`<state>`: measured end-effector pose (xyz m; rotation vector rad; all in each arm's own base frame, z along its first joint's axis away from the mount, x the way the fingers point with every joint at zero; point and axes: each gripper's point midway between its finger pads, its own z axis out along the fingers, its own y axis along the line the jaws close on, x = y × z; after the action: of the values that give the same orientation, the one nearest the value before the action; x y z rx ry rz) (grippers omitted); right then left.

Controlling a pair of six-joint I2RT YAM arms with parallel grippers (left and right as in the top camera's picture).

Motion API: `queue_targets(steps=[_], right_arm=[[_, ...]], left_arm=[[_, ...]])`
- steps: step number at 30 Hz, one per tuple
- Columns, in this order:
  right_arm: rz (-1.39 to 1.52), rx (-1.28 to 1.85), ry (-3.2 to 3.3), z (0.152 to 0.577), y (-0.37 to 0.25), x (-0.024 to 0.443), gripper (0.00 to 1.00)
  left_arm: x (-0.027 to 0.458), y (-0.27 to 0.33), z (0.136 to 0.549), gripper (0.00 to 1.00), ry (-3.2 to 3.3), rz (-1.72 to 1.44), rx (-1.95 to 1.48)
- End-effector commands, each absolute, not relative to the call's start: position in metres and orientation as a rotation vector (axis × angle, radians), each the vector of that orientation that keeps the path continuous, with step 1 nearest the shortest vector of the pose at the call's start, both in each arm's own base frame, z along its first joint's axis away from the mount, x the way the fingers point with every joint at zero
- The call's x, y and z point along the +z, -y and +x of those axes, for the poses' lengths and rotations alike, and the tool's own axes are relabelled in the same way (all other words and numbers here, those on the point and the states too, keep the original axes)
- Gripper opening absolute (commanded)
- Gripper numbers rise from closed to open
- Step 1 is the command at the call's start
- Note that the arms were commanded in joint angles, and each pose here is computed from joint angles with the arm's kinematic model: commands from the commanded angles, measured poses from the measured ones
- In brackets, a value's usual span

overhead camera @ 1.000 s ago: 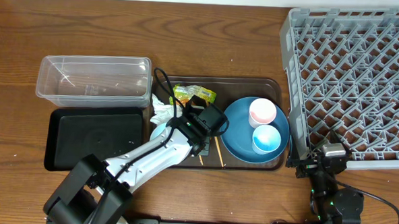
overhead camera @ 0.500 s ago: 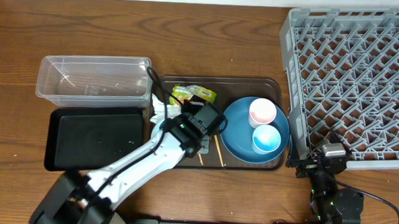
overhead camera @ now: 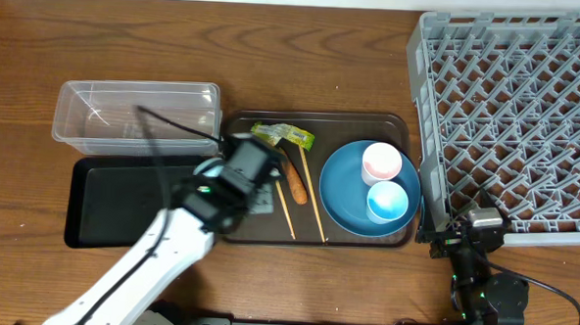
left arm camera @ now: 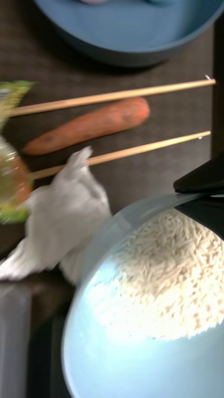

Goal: Sort waste into correct bins and load items into the dishwasher rack
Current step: 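Lift the bowl with the left gripper and carry it over the black tray, then tilt the bowl with the left gripper to pour rice onto the black tray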

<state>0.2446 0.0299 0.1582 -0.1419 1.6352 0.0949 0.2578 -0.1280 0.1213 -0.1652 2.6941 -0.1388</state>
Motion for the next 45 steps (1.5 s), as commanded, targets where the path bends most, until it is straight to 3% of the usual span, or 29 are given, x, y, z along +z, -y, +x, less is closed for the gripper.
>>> queue_targets(steps=[1, 24, 35, 45], right_arm=[[-0.153, 0.092, -1.636, 0.244, -0.032, 0.157, 0.99], [-0.153, 0.092, -1.636, 0.244, -0.032, 0.157, 0.99], [-0.153, 0.092, -1.636, 0.244, -0.032, 0.157, 0.99], [-0.153, 0.092, -1.636, 0.244, -0.032, 0.157, 0.99]], left_arm=[[0.140, 0.111, 0.263, 0.06, -2.659, -0.187, -0.233], [0.156, -0.049, 0.284, 0.06, -2.433, -0.775, -0.655], [0.140, -0.072, 0.290, 0.06, -2.318, -0.832, -0.981], [0.171, -0.071, 0.280, 0.06, -2.099, -0.736, -1.259]])
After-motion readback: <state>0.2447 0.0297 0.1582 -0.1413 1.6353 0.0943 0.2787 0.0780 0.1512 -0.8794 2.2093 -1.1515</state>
